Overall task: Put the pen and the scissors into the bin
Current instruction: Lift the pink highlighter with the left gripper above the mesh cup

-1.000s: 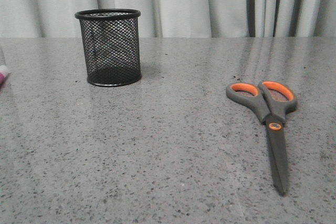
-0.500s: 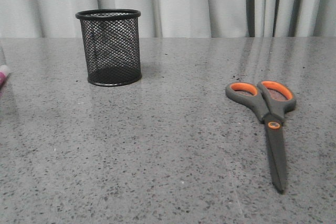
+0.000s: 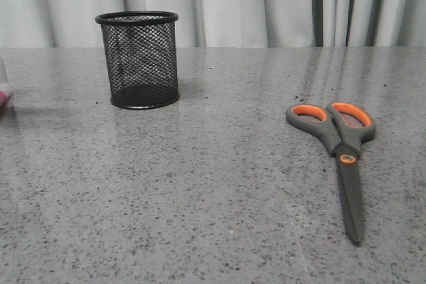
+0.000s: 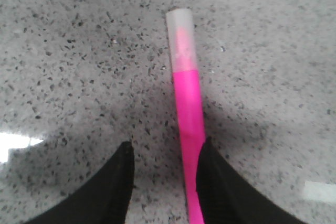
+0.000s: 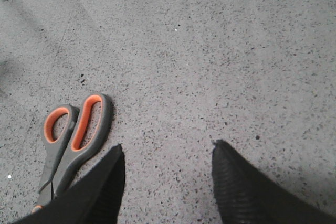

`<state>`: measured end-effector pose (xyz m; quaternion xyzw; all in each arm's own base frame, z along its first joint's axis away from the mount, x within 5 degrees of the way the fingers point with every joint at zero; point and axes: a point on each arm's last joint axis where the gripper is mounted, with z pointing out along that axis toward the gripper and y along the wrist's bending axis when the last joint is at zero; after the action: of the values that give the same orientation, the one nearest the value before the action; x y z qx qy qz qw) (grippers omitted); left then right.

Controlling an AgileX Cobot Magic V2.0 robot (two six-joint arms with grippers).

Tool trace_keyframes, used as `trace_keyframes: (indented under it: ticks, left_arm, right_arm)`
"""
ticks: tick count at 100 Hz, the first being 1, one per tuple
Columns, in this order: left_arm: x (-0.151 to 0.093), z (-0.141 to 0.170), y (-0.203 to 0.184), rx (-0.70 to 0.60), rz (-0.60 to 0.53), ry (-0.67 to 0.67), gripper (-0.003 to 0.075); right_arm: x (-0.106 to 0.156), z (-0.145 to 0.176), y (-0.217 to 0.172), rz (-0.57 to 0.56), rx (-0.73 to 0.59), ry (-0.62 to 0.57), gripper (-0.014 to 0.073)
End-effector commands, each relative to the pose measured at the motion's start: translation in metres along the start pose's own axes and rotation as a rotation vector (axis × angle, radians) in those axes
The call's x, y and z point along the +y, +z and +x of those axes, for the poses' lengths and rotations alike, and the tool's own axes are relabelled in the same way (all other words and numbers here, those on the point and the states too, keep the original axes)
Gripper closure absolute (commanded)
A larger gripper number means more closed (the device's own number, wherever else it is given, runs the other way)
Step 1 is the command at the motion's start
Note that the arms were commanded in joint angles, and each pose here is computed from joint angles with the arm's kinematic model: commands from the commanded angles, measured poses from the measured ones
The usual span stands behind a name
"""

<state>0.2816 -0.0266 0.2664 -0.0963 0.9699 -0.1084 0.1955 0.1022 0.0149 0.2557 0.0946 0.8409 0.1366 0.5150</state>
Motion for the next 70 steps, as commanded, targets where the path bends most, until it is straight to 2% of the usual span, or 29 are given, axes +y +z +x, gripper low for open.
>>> trace_keyframes:
  ticks: [1, 24, 36, 70]
  left_arm:
    - [-0.011, -0.013, -0.01, -0.107, 0.042, 0.014, 0.0468]
    - [-0.032, -0.015, -0.001, -0.17, 0.087, 0.059, 0.0468]
    - [-0.036, -0.017, 0.002, -0.186, 0.096, 0.053, 0.0468]
    - [-0.031, -0.016, 0.034, -0.083, 0.054, 0.031, 0.0468]
  right_arm:
    - [0.006, -0.016, -0.003, -0.027, -0.083, -0.017, 0.0256]
    - [0.006, -0.016, -0.003, -0.03, -0.082, -0.009, 0.0256]
    - [0.006, -0.016, -0.003, -0.032, -0.081, -0.004, 0.0256]
    - [0.006, -0.016, -0.003, -0.032, -0.081, 0.0, 0.0256]
